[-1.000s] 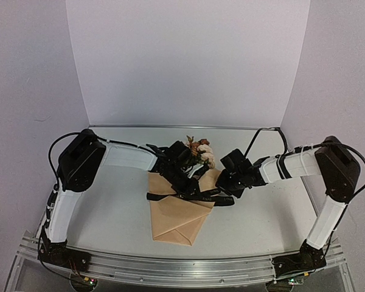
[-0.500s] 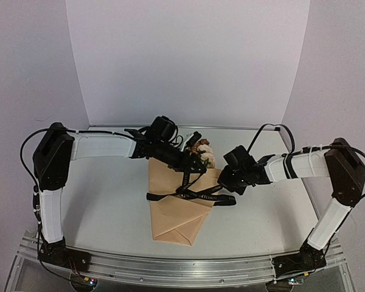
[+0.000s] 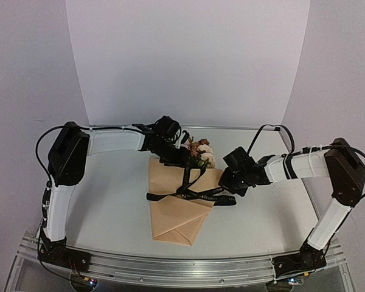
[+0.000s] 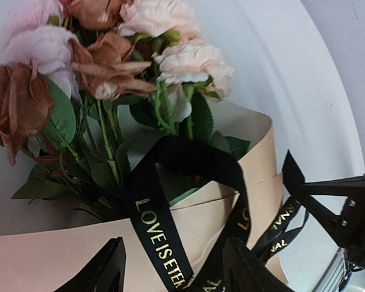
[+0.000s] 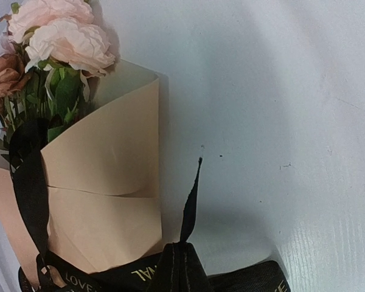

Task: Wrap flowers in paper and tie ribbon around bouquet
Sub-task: Cross the ribbon over the folded bouquet.

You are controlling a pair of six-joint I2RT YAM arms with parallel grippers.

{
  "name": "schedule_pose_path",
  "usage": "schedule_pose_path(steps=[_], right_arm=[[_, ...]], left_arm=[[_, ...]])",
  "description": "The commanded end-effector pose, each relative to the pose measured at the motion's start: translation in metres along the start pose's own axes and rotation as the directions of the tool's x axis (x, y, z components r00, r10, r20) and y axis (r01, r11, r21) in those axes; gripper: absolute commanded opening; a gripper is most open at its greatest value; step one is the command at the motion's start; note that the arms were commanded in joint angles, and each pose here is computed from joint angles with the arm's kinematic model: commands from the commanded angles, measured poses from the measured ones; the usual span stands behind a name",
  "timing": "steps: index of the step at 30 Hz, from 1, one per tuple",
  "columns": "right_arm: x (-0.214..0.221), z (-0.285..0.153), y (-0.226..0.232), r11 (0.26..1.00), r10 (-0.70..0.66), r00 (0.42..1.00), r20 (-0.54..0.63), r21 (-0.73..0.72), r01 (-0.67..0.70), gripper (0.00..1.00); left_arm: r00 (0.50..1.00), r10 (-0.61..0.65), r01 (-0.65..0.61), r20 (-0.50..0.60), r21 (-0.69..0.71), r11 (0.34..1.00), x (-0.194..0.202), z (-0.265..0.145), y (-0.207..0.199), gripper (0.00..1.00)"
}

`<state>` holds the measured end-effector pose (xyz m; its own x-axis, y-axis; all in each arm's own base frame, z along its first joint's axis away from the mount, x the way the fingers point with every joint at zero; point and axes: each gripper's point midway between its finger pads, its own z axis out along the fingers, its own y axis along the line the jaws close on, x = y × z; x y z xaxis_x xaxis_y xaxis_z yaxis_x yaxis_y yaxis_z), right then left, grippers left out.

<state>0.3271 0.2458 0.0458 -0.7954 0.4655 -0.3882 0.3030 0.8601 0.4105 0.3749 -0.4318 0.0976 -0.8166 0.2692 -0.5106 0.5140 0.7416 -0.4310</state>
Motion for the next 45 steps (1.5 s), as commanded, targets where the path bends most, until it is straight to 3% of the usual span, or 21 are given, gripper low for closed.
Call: schedule_pose_path(steps=[1,7,14,26,28,29,32,34,39,45], right_arm=[[-0.009,-0.011,0.007,1.000,-0.014,0.999,0.042,-0.012,0.015,0.00],[-0.009,-0.012,0.008,1.000,-0.017,0.999,0.048,-0.011,0.017,0.00],[-0.009,-0.012,0.011,1.000,-0.017,0.999,0.045,-0.014,0.018,0.00],[-0.011,-0.017,0.012,1.000,-0.017,0.998,0.056,-0.019,0.018,0.00],[-0.011,-0.017,0.011,1.000,-0.017,0.998,0.059,-0.014,0.018,0.00],[-0.011,-0.018,0.011,1.000,-0.016,0.998,0.061,-0.013,0.017,0.00],[-0.012,-0.019,0.010,1.000,-0.019,0.998,0.067,-0.008,0.019,0.00],[-0.013,-0.021,0.009,1.000,-0.022,0.997,0.071,-0.003,0.022,0.00],[-0.015,-0.025,0.005,0.999,-0.034,0.996,0.086,0.012,0.033,0.00],[-0.021,-0.029,0.000,0.998,-0.053,0.992,0.110,0.040,0.049,0.00]], left_arm=[[0.996,0.092,-0.092,0.016,0.019,0.996,-0.001,-0.005,-0.031,0.60],[0.989,0.150,-0.151,0.018,0.064,0.987,0.008,0.000,-0.061,0.65],[0.984,0.176,-0.175,0.003,-0.030,0.984,0.009,0.021,-0.055,0.64],[0.986,0.166,-0.167,-0.022,-0.065,0.984,0.010,0.043,-0.046,0.47],[0.986,0.167,-0.167,-0.015,-0.060,0.984,0.008,0.041,-0.048,0.37],[0.986,0.169,-0.169,-0.010,-0.058,0.984,0.007,0.040,-0.049,0.28],[0.986,0.161,-0.157,0.042,-0.085,0.984,-0.005,0.028,-0.048,0.10],[0.985,0.145,-0.135,0.096,-0.111,0.985,-0.014,0.014,-0.043,0.04],[0.960,0.082,-0.058,0.267,-0.095,0.994,-0.043,-0.044,-0.034,0.00],[0.919,0.094,-0.015,0.382,-0.203,0.979,-0.046,-0.095,-0.005,0.01]])
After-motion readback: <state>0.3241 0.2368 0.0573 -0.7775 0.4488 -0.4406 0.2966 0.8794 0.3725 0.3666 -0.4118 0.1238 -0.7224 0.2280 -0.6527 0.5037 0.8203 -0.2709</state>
